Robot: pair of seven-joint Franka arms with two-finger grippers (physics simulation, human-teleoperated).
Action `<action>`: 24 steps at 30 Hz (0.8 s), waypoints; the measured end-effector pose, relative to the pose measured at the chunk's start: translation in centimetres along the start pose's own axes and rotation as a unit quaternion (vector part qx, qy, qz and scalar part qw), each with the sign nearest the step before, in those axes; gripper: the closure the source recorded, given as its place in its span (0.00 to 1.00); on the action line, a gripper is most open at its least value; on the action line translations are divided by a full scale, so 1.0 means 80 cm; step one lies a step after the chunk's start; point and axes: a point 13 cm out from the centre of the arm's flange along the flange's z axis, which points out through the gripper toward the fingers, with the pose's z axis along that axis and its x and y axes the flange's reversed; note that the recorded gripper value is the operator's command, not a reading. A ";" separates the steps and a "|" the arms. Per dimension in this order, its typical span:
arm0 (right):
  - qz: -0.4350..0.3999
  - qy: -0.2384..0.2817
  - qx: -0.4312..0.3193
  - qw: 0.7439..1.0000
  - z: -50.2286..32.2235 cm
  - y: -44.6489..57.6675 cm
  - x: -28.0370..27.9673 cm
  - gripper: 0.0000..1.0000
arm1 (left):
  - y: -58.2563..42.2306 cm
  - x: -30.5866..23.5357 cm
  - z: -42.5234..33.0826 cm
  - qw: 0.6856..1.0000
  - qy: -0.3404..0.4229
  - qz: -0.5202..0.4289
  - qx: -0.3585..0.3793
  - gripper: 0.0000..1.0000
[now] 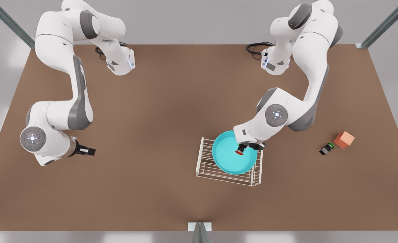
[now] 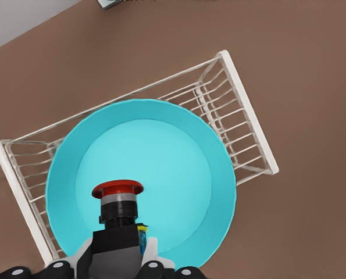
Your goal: Place the plate on the shelf with right arm and place the red button switch in the plate with left arm
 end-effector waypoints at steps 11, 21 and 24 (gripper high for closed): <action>-0.088 0.020 0.005 0.996 0.006 -0.001 0.011 0.00 | 0.035 -0.049 -0.004 0.984 -0.076 -0.160 0.008 0.00; -0.133 0.023 0.003 0.991 0.011 0.002 0.011 0.00 | 0.314 0.126 -0.127 0.937 -0.001 -0.340 -0.083 0.00; -0.140 0.022 0.003 0.990 0.011 0.000 0.010 0.00 | 0.285 0.222 -0.124 0.932 0.030 -0.358 -0.042 0.00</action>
